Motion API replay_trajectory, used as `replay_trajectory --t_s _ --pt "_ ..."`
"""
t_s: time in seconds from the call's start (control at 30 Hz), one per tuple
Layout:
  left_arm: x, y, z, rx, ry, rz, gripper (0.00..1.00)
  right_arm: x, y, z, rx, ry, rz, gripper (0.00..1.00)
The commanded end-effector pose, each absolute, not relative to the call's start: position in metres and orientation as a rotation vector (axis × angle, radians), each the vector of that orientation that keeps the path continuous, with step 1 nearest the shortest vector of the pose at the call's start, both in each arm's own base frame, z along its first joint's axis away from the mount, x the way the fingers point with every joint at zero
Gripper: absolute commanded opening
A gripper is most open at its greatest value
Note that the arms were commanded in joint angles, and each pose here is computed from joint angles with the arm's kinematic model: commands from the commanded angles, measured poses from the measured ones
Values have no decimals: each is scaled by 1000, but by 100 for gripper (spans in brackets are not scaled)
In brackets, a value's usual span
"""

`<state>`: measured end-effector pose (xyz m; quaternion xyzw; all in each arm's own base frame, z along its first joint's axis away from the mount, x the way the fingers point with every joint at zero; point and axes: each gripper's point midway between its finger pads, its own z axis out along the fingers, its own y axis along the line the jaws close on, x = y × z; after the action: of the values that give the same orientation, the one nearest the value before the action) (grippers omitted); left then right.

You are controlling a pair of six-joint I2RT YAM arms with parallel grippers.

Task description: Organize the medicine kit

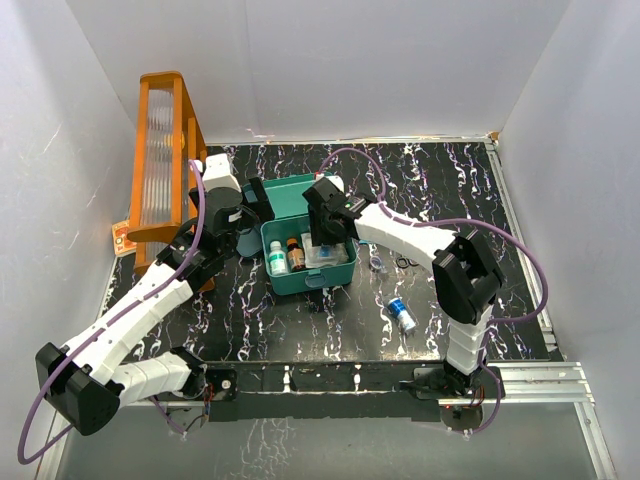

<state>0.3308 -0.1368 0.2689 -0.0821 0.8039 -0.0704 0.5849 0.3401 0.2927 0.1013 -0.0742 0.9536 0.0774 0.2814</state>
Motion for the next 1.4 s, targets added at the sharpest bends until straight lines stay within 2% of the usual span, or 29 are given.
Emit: replay_trajectory --t_s 0.0,0.3,0.53,0.9,0.97,1.1,1.37 --pt "331 -134 267 -191 1878 -151 99 352 301 130 -172 2496 263 45" --pt "331 -134 267 -187 1877 -155 99 359 298 214 -90 2309 380 46" --pt "331 -150 267 -111 1883 -221 99 369 237 243 171 2174 298 50" --pt "330 -177 276 0 1864 -364 99 376 124 163 528 2332 233 53" --pt "329 -178 277 3 1865 -368 99 378 120 151 482 2368 248 54" --pt "328 -179 279 8 1875 -376 99 381 139 127 192 2496 304 54" --pt "329 -180 285 35 1855 -376 99 392 142 101 153 2570 263 54"
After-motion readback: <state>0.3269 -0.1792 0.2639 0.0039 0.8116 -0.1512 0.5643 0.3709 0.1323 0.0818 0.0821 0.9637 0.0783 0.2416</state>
